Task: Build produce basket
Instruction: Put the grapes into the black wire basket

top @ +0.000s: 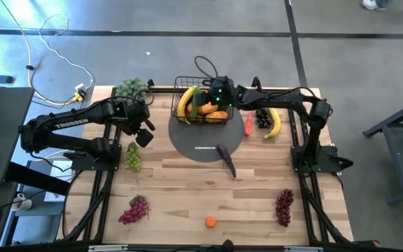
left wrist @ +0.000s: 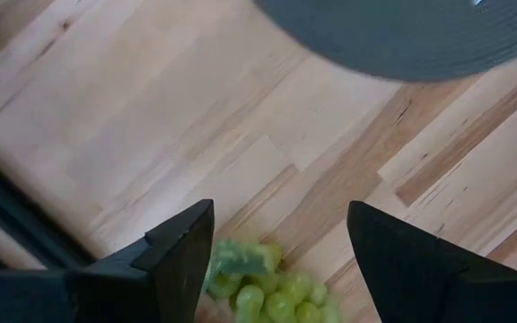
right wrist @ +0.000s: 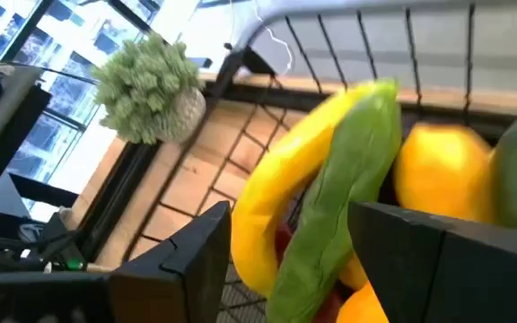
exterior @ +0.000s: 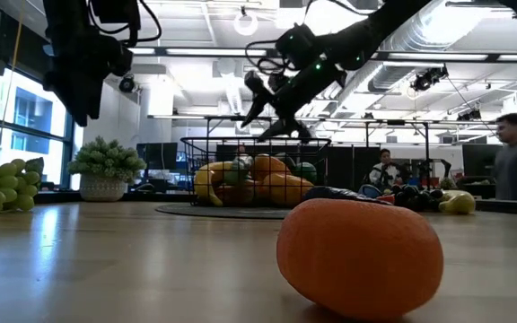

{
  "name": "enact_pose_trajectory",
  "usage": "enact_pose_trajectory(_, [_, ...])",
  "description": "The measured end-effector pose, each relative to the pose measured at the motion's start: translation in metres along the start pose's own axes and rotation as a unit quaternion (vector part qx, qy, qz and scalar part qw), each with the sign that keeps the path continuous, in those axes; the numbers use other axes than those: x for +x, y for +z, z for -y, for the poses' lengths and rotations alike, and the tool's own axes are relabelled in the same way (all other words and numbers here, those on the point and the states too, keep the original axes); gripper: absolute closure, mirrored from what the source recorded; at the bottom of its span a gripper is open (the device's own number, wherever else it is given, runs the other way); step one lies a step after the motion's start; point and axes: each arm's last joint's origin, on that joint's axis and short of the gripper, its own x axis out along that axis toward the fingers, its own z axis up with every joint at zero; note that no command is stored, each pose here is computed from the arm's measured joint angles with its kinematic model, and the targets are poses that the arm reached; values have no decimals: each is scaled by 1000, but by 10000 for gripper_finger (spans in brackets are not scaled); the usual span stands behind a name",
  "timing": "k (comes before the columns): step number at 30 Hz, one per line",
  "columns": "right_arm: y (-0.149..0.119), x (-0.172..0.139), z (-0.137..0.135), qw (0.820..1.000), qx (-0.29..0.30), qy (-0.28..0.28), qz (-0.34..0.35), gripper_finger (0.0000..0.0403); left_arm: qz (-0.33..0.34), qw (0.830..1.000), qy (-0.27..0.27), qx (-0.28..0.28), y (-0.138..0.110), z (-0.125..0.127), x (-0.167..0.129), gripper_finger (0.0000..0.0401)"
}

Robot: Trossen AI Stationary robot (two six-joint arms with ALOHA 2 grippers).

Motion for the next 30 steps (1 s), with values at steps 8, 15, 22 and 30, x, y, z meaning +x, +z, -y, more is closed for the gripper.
enact_pose_trajectory(8, [28,-31,-5,998,-52,22,24,197,-41,994,0,-98,-7,-2,0,153])
enact_pose_trajectory(15, [43,-57,-10,993,-105,37,27,196,-83,975,26,-205,-18,1,-2,153])
enact_pose_trajectory(22, [45,-77,-11,989,-147,25,8,196,-86,961,47,-261,-28,11,-3,153])
enact_pose_trajectory(30, [44,-88,-10,983,-182,10,-14,196,-90,932,100,-335,-48,13,22,153])
